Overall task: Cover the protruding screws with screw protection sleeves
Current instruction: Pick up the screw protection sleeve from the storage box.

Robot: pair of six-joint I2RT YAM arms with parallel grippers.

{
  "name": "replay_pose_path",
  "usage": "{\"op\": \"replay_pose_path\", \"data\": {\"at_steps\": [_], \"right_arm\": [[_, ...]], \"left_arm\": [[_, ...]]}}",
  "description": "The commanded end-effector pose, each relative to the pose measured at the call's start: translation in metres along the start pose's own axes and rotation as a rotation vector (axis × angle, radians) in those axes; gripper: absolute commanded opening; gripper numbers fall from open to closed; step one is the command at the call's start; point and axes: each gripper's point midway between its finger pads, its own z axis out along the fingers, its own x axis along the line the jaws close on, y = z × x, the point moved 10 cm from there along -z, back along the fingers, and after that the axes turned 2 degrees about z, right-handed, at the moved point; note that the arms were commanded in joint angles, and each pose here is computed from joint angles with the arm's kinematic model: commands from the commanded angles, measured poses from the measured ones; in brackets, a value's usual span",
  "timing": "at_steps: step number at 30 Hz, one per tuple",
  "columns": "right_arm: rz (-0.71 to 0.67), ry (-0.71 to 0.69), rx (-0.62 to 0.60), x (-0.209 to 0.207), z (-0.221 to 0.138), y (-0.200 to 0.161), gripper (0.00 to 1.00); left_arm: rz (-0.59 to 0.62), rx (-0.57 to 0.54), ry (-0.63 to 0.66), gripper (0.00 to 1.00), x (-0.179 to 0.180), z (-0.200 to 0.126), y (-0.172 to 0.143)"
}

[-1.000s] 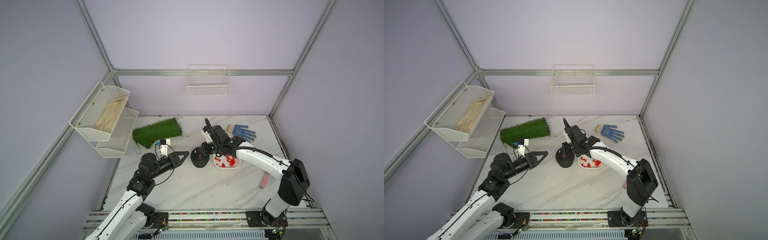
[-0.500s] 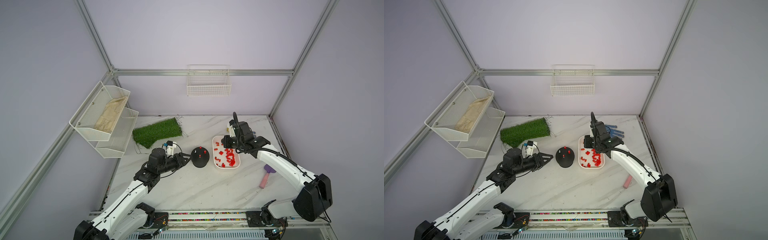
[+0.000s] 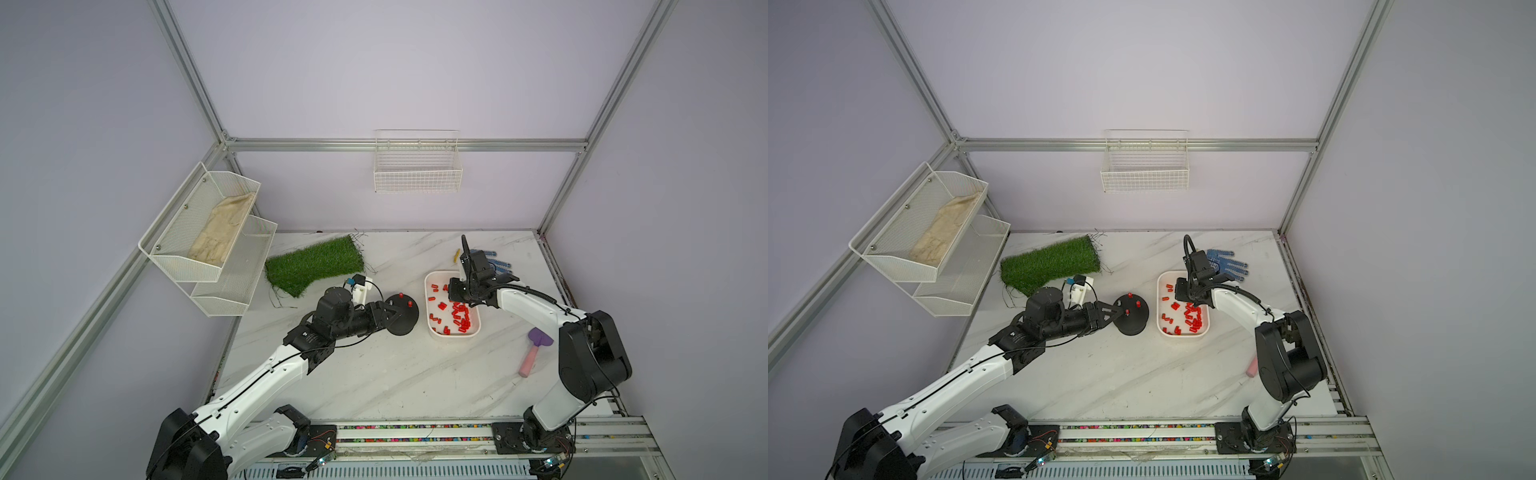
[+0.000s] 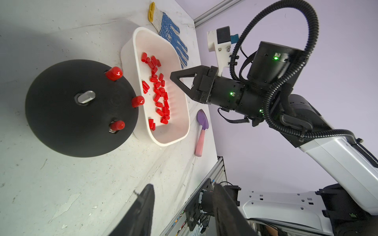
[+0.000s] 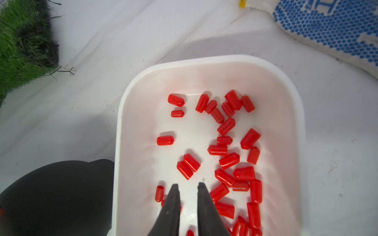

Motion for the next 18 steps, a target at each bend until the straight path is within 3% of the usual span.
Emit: {"op": "replay_pose_path", "data": {"at_steps": [1, 9, 18], "right_arm": [[0.02, 0.018, -0.034, 0.003, 0.009, 0.01, 0.2], [0.013, -0.02, 0.02, -0.004, 0.03, -0.001, 0.24], [0.009, -0.188, 0.025, -0.019, 0.037, -0.007, 0.3]], "left_arm": [[0.068, -0.053, -0.046, 0.48, -0.023, -0.009, 0.012], [0.065, -0.054, -0.036, 0.48, -0.02, -0.01, 0.01], [0.061, -0.041, -0.032, 0.48, -0.018, -0.005, 0.011]]}}
